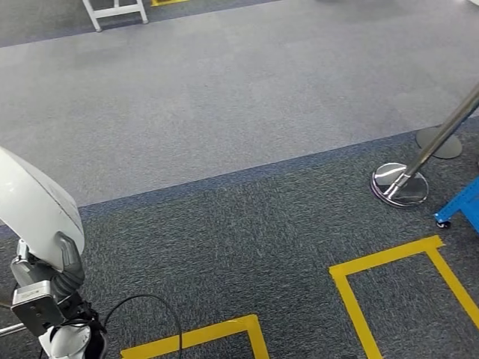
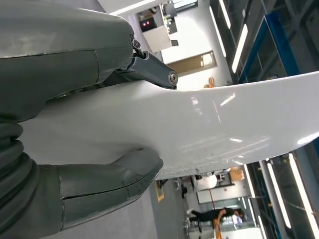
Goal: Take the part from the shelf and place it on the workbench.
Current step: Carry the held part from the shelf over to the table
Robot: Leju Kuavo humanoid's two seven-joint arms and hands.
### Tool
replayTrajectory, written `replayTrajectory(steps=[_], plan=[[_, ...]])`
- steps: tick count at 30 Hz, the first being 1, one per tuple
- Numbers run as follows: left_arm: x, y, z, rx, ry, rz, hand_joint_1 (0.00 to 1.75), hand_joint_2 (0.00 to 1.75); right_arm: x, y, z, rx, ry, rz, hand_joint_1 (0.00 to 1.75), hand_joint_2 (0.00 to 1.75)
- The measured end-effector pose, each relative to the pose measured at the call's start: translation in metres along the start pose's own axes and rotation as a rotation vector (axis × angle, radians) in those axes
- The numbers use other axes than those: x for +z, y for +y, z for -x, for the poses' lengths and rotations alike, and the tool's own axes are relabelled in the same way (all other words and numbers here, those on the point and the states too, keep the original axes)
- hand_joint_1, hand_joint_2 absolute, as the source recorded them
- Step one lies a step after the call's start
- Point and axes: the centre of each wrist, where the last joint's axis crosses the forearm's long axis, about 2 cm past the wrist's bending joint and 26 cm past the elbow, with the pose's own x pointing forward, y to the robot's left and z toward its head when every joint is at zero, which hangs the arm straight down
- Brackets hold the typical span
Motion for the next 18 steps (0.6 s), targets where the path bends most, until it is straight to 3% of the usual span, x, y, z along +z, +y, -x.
replayTrajectory(steps=[18], plan=[[-0.001, 0.0005, -0.0002, 0.0, -0.004, -0.001, 1.75, 1.75, -0.0002, -0.0001, -0.0008, -0.001, -0.001, -0.001, 0.0, 1.75]])
